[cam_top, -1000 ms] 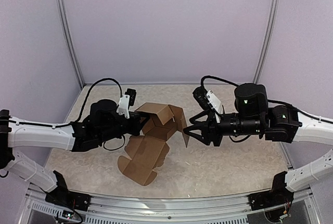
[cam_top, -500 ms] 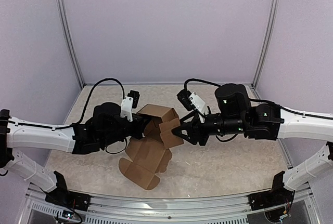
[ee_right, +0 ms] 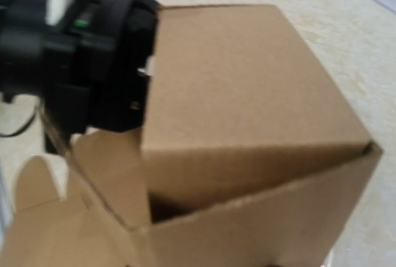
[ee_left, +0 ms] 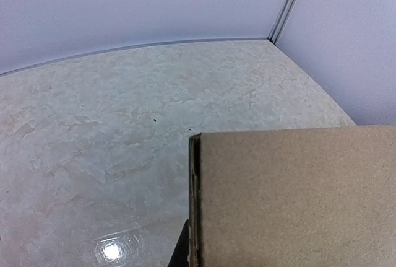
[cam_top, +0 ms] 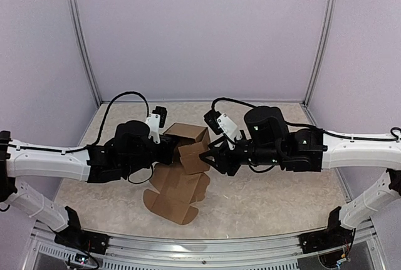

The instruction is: Fold the paper box

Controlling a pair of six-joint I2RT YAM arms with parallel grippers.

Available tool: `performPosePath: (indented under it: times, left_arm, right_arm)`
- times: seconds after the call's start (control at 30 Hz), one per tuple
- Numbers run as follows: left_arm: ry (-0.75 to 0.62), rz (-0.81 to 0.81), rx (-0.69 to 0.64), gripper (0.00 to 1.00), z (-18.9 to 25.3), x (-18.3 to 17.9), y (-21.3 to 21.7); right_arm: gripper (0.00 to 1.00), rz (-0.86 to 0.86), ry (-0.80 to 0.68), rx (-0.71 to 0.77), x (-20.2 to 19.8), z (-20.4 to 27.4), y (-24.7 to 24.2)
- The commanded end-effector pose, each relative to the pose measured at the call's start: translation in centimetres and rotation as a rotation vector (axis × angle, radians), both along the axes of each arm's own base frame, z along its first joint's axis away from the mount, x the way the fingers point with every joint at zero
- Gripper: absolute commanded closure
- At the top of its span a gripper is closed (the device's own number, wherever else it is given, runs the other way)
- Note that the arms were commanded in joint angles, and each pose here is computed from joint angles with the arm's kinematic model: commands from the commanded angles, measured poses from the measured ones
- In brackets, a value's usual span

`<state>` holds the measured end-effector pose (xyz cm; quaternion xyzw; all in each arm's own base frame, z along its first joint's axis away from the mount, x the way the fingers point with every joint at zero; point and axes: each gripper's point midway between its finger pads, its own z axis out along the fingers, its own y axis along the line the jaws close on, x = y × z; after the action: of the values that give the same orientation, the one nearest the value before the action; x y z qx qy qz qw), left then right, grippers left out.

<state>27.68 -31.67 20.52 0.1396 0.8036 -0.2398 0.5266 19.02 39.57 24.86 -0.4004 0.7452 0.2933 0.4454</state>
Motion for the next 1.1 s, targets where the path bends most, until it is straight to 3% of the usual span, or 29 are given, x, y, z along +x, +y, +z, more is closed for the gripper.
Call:
performPosePath:
  times: [0.0, 1.07]
  left_arm:
    - [0.016, 0.056, -0.001, 1.0, 0.5, 0.3, 0.2]
    - [0.055, 0.234, -0.026, 1.0, 1.0, -0.3, 0.3]
  right_arm:
    - [0.55, -0.119, -0.04, 0.019, 1.7, 0.8, 0.3]
    - [0.57, -0.533, -0.312, 0.003, 5.4, -0.3, 2.8]
